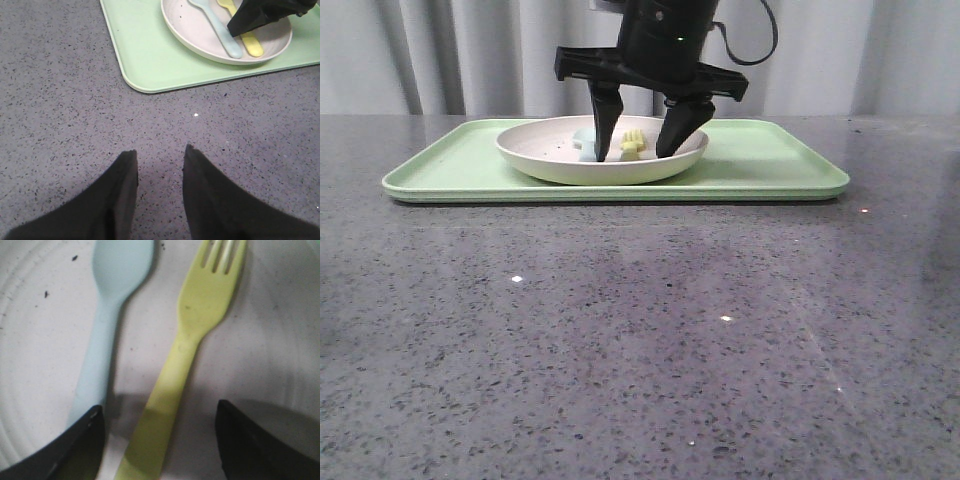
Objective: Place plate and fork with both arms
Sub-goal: 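Lower the right gripper into the plate and grasp the yellow fork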
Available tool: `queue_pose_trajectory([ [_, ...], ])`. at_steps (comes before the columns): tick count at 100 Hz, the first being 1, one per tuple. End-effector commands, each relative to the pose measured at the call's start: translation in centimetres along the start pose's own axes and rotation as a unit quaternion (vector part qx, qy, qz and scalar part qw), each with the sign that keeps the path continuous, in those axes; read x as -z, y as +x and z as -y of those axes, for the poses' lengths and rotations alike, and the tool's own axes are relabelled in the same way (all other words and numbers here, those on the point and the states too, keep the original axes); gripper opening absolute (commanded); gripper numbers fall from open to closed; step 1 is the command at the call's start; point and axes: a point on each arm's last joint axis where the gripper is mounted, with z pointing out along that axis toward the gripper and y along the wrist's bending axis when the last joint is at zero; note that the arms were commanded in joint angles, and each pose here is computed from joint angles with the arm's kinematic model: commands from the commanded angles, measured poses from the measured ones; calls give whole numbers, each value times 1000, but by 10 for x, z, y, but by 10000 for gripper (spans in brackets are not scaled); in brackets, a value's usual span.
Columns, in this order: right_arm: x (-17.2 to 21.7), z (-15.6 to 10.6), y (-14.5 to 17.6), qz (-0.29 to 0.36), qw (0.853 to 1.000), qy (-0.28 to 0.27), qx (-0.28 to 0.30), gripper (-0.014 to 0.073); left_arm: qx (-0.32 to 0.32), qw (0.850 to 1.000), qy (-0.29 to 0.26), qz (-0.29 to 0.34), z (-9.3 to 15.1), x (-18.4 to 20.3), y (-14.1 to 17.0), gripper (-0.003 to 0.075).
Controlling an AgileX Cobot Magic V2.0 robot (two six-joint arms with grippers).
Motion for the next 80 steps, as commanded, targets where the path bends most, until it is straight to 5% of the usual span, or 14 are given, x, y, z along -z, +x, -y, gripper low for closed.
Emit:
queue_pose_trajectory([
  [1, 36, -5, -13, 61, 998, -10, 7, 489, 12, 999, 8, 40, 3, 7, -11, 230],
  [32, 27, -3, -11, 46, 999, -4, 7, 456, 12, 999, 8, 39, 3, 7, -11, 230],
  [63, 27, -3, -11, 45, 999, -4, 7, 74, 12, 999, 8, 39, 3, 7, -11, 230],
  [80, 28, -4, -11, 46, 999, -4, 7, -29, 12, 999, 8, 39, 3, 7, -11, 230],
])
